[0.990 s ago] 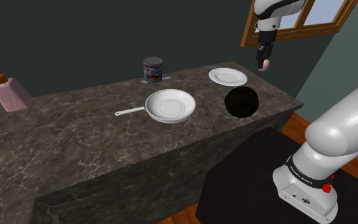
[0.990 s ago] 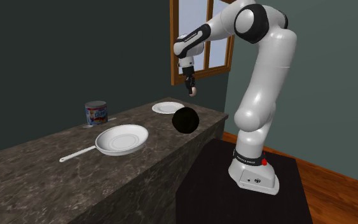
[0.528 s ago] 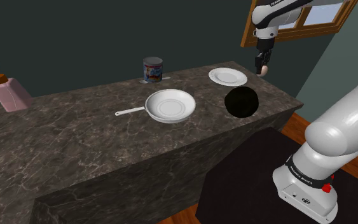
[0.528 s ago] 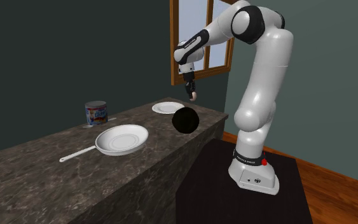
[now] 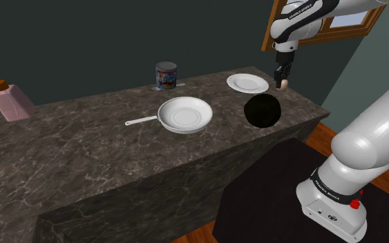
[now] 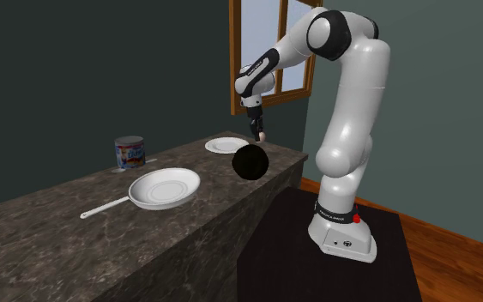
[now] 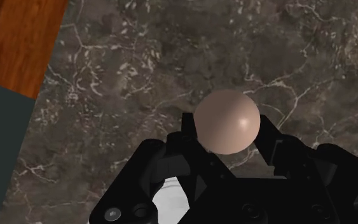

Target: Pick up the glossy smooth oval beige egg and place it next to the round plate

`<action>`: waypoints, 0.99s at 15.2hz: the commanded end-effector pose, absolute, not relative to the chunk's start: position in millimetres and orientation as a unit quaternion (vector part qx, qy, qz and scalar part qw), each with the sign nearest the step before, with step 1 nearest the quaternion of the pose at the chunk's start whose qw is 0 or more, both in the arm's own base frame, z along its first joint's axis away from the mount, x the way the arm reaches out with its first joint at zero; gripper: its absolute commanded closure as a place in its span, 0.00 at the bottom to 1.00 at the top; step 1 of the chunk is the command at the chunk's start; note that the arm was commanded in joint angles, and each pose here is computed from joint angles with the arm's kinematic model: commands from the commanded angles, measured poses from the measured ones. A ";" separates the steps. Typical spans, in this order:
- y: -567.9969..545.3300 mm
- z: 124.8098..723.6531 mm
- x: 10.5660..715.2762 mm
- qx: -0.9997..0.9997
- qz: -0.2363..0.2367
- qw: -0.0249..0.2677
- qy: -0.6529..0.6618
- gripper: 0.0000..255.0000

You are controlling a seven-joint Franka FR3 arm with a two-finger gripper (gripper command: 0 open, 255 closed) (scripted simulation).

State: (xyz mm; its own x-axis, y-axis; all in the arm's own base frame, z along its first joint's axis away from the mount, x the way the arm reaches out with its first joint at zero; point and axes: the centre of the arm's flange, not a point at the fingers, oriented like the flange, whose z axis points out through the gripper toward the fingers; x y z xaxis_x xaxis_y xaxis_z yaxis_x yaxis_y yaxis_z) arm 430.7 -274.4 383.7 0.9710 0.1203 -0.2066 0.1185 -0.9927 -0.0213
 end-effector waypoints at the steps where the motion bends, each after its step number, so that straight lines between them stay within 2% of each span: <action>1: -273.9 373.2 430.8 -0.993 0.104 0.004 -0.060 1.00; 8: -273.9 336.2 430.8 -0.993 0.104 0.004 -0.060 1.00; 15: -273.9 336.2 430.8 -0.993 0.104 0.004 -0.060 1.00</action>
